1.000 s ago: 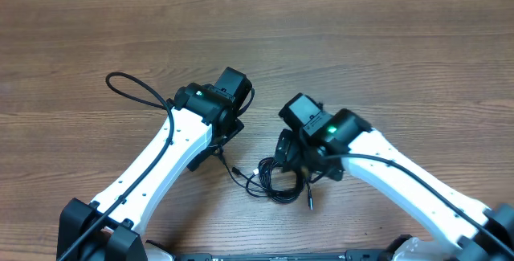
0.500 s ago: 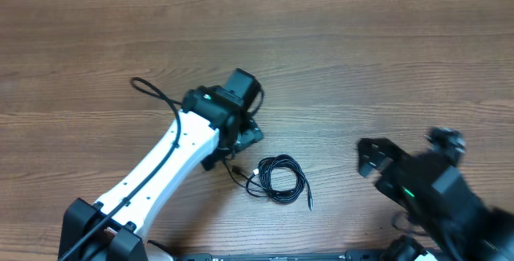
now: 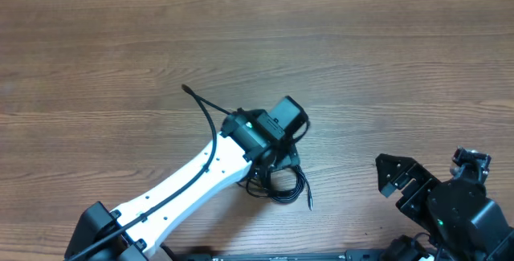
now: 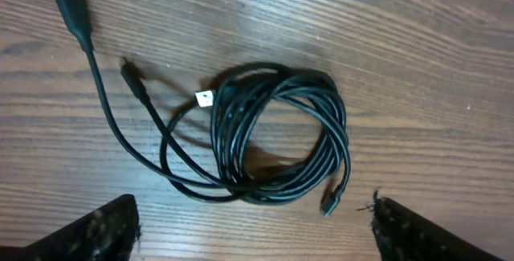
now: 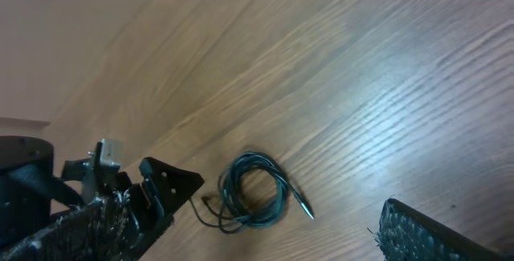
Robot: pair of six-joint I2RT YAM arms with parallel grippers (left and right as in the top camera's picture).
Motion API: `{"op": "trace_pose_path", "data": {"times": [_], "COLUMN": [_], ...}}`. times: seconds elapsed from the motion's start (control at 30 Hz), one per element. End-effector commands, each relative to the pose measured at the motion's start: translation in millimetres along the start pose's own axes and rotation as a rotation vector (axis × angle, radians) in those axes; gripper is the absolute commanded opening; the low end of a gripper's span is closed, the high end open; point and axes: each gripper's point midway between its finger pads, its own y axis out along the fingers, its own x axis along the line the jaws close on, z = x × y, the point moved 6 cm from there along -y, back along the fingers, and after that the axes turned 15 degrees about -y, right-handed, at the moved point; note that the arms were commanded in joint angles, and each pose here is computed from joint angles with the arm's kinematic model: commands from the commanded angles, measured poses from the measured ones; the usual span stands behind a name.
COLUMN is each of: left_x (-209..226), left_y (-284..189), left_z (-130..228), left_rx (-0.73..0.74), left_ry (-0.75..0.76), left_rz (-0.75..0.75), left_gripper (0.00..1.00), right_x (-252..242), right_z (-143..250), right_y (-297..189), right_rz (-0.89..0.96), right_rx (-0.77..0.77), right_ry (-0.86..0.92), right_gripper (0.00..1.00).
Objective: Untangle cables
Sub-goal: 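Lower the left gripper onto the cable coil and grasp it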
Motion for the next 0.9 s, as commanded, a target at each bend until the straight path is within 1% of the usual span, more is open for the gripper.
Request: {"op": "trace_pose_path", "data": {"times": [0.0, 0.07, 0.13, 0.23, 0.27, 0.33, 0.4, 0.47, 0.53, 0.6, 0.7, 0.77, 0.83, 0.87], "left_x": [-2.0, 1.7, 9.7, 25.2, 32.5, 41.3, 43.9, 37.8, 32.4, 31.8, 41.4, 52.6, 59.3, 61.7], "left_y": [-10.8, -7.0, 1.6, 16.5, 23.1, 33.9, 46.3, 59.9, 68.2, 75.0, 83.2, 91.4, 98.9, 102.0], "left_z": [2.7, 6.0, 10.0, 18.0, 23.5, 33.0, 42.1, 50.4, 55.7, 61.1, 68.5, 72.6, 70.2, 67.3], "left_rx": [-0.032, -0.027, -0.021, 0.01, 0.038, 0.1, 0.167, 0.224, 0.244, 0.244, 0.224, 0.186, 0.123, 0.086], "left_ry": [-0.062, -0.127, -0.228, -0.366, -0.423, -0.489, -0.51, -0.511, -0.506, -0.518, -0.591, -0.637, -0.634, -0.631], "left_rz": [0.023, 0.005, -0.027, -0.09, -0.122, -0.159, -0.154, -0.094, -0.044, -0.023, -0.058, -0.098, -0.113, -0.118], "left_gripper": [0.89, 0.85, 0.83, 0.84, 0.85, 0.89, 0.89, 0.88, 0.88, 0.87, 0.83, 0.77, 0.71, 0.69], "right_x": [-0.7, -2.8, -4.1, -4.7, -4.8, -5.3, -6.3, -6.7, -6.7, -7.4, -9.7, -12.4, -14.4, -14.7], "right_z": [-1.7, -0.2, 0.7, 1.0, 0.8, 0.3, -1.2, -1.8, -1.7, -1.2, 0.4, 2.2, 3.5, 3.7], "right_y": [-5.5, -5.5, -5.5, -5.5, -5.6, -5.5, -5.5, -5.5, -5.5, -5.6, -5.6, -5.8, -5.9, -5.9], "right_rz": [-0.009, 0.003, 0.01, 0.013, 0.014, 0.018, 0.027, 0.031, 0.03, 0.035, 0.046, 0.06, 0.071, 0.072], "right_rx": [-0.005, 0.003, 0.008, 0.009, 0.008, 0.002, -0.011, -0.016, -0.016, -0.013, -0.004, 0.006, 0.013, 0.014], "right_ry": [0.012, 0.007, 0.005, 0.004, 0.004, 0.003, 0.003, 0.003, -0.006, -0.012, -0.019, -0.025, -0.029, -0.03], "right_gripper": [1.0, 1.0, 1.0, 1.0, 1.0, 1.0, 1.0, 1.0, 1.0, 1.0, 1.0, 1.0, 1.0, 1.0]}}
